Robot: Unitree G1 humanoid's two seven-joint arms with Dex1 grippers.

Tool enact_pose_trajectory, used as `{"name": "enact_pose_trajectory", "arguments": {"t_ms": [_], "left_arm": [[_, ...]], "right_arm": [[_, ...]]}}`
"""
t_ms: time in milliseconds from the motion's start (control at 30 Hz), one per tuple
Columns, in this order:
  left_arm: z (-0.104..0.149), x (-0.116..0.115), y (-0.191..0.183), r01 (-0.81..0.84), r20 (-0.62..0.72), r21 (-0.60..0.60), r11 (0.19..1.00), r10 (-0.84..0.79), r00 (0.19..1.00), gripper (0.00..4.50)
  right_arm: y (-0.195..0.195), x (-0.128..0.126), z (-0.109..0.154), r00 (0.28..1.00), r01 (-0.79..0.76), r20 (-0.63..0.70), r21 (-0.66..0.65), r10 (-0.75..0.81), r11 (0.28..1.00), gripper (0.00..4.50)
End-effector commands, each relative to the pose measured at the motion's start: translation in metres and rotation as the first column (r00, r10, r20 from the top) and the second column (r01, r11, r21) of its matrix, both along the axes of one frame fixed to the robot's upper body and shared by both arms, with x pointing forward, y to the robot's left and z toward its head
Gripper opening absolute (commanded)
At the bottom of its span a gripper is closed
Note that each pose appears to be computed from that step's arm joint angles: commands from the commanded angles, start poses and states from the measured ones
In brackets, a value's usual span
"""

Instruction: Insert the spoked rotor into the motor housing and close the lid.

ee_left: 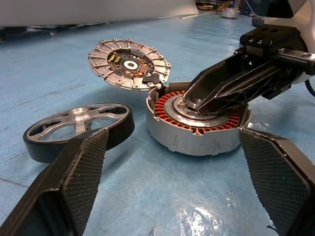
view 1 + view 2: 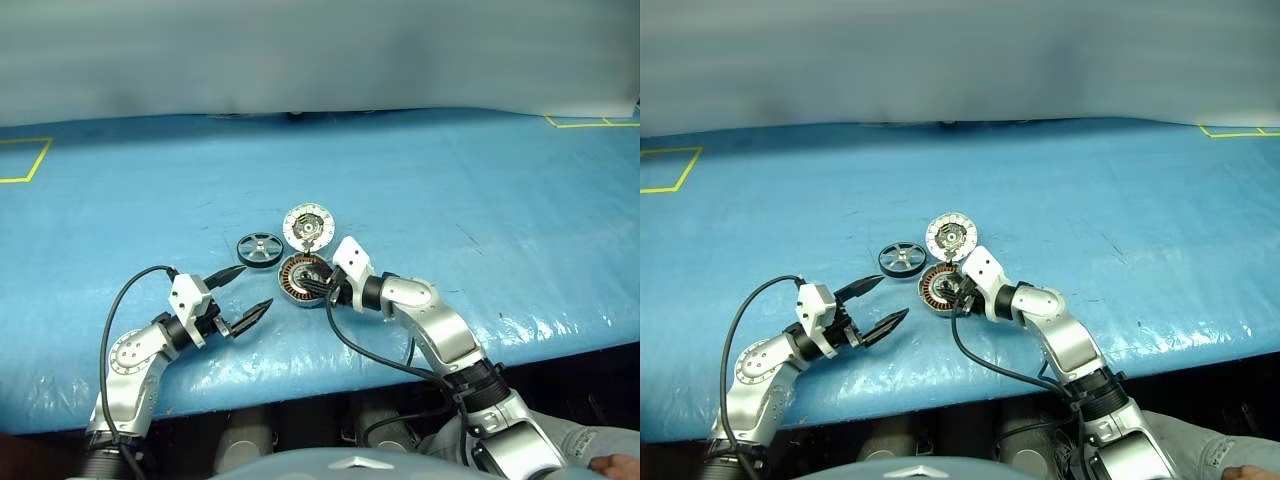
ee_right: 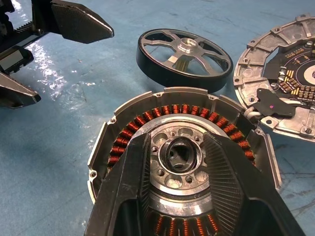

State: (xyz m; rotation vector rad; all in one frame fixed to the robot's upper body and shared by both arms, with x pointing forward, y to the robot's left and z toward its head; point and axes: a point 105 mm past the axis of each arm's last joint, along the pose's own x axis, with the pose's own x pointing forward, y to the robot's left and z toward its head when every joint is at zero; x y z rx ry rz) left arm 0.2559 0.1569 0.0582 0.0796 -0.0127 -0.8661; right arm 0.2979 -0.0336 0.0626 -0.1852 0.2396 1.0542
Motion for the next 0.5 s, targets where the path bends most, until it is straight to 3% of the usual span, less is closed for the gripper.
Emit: {"name": "enact_pose_trajectory", "arguments": {"t_ms": [33, 267, 367, 467, 500], "left_arm": [[0.0042, 0.0018, -0.0004, 0.001, 0.026, -0.001, 1.0, -0.001, 1.0, 4.5], [0.0032, 0.0019, -0.0005, -0.002, 0.024, 0.0, 1.0, 0.002, 1.0, 4.5], [0.0028, 0.0018, -0.0006, -0.003, 0.022, 0.001, 1.0, 0.003, 1.0, 4.5], [0.0022, 0.0016, -0.0008, -0.002, 0.019, 0.001, 1.0, 0.002, 1.0, 4.5], [0.002, 0.0015, -0.0009, -0.002, 0.019, 0.001, 1.0, 0.002, 1.0, 4.5]], "right_arm": [[0.0052, -0.0035, 0.0133, 0.999, -0.027, 0.029, 0.052, 0.026, 0.998, 1.56], [0.008, -0.0009, 0.0181, 1.0, -0.012, 0.009, 0.106, 0.011, 0.994, 1.56], [0.0086, 0.0008, 0.0176, 1.0, -0.004, 0.003, 0.111, 0.004, 0.994, 0.94], [0.0094, 0.0019, 0.016, 1.0, 0.003, -0.004, 0.111, -0.003, 0.994, 0.02], [0.0093, 0.0025, 0.0146, 1.0, 0.007, -0.007, 0.106, -0.006, 0.994, 0.02]]}}
